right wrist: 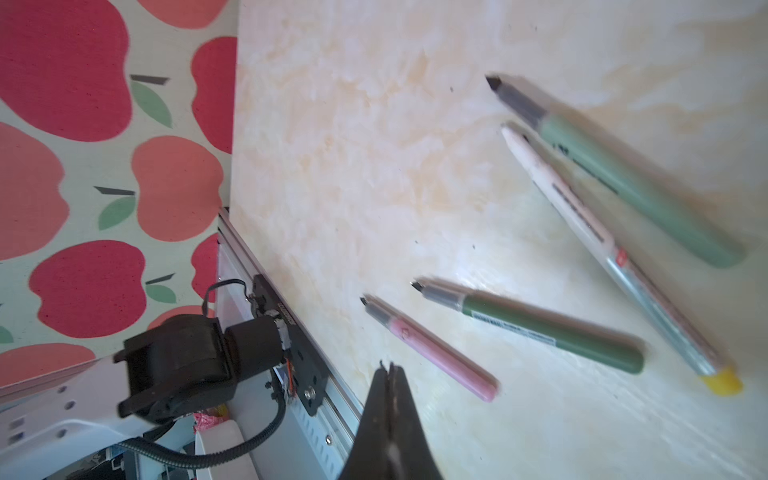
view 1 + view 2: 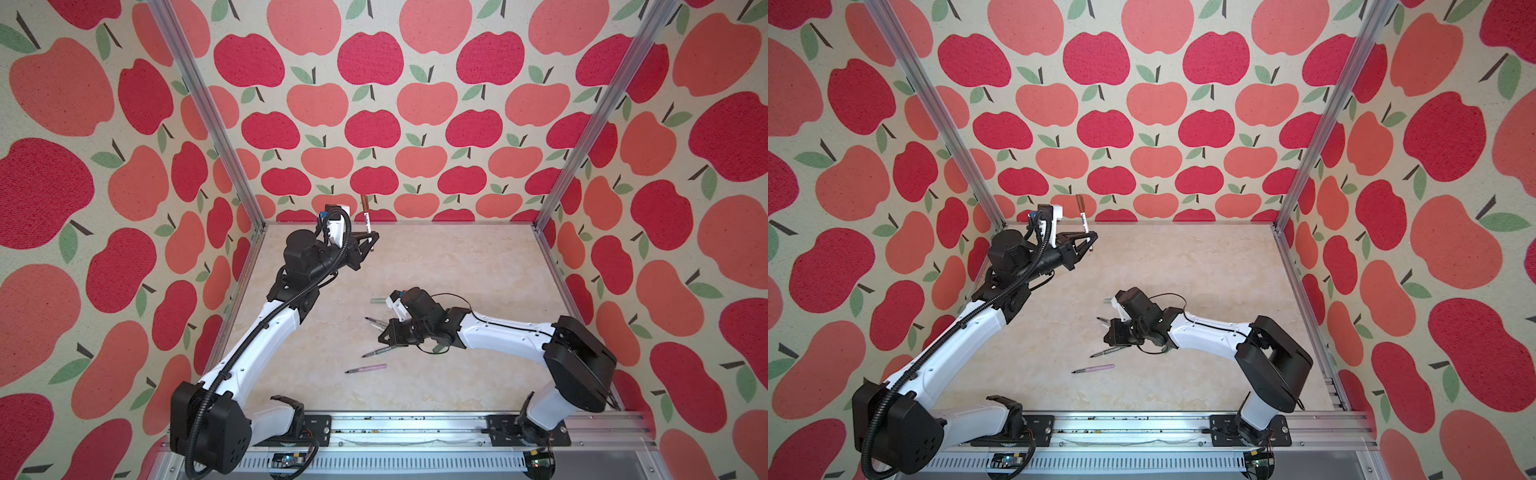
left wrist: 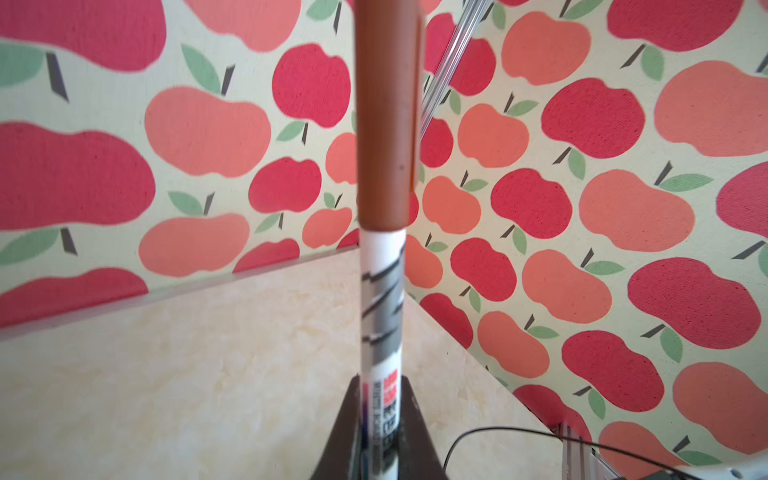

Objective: Insert the pens into the pen caps

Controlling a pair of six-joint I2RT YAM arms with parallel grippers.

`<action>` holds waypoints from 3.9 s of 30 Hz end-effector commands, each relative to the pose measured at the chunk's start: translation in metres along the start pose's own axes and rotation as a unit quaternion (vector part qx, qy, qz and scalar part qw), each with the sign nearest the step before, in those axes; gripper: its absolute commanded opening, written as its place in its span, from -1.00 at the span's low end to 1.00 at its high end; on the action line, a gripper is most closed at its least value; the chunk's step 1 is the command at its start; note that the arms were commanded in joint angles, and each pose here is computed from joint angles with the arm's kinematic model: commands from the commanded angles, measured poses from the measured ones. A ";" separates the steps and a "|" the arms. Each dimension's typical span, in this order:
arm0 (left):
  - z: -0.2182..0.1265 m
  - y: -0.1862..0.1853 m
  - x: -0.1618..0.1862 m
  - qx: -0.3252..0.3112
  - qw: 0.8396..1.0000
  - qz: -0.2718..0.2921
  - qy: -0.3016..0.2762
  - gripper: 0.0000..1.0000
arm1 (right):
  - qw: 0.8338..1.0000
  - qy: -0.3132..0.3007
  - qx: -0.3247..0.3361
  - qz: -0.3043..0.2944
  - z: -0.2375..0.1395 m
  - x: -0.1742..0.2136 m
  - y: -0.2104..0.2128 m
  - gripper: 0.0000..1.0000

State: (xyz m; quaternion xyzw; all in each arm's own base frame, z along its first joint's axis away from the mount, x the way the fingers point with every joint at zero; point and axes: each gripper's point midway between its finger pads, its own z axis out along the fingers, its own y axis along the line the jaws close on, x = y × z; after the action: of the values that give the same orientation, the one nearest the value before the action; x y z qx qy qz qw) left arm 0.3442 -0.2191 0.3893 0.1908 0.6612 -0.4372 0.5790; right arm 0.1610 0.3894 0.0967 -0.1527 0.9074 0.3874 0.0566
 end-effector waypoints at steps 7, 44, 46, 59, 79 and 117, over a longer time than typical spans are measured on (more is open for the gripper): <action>-0.009 -0.007 0.005 0.013 1.000 0.009 -0.009 -1.00 | 0.998 -0.056 -0.002 -0.040 -0.056 -0.025 0.020 -1.00; -0.042 -0.087 0.134 0.093 0.984 -0.054 0.144 -1.00 | 0.909 -0.283 -0.125 -0.280 -0.206 -0.091 0.152 -0.24; -0.042 -0.087 0.136 0.093 0.984 -0.055 0.145 -1.00 | 0.909 -0.283 -0.129 -0.279 -0.204 -0.093 0.153 -0.25; -0.038 -0.089 0.135 0.097 0.983 -0.063 0.141 -1.00 | 0.915 -0.274 -0.137 -0.263 -0.185 -0.098 0.148 -0.70; -0.041 -0.076 0.139 0.054 0.988 -0.067 0.126 -0.03 | 0.929 -0.310 -0.013 -0.203 -0.205 -0.115 0.095 -1.00; -0.070 -0.076 0.136 0.023 0.992 -0.049 0.118 0.13 | 0.897 0.035 0.440 0.025 -0.166 -0.051 -0.258 -1.00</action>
State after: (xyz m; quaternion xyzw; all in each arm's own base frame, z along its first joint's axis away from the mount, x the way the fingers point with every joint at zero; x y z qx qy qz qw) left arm 0.2121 -0.2408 0.2749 0.2186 0.7323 -0.4545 0.4575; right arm 0.2963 0.1238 0.0552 -0.0957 0.9910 -0.0275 0.0891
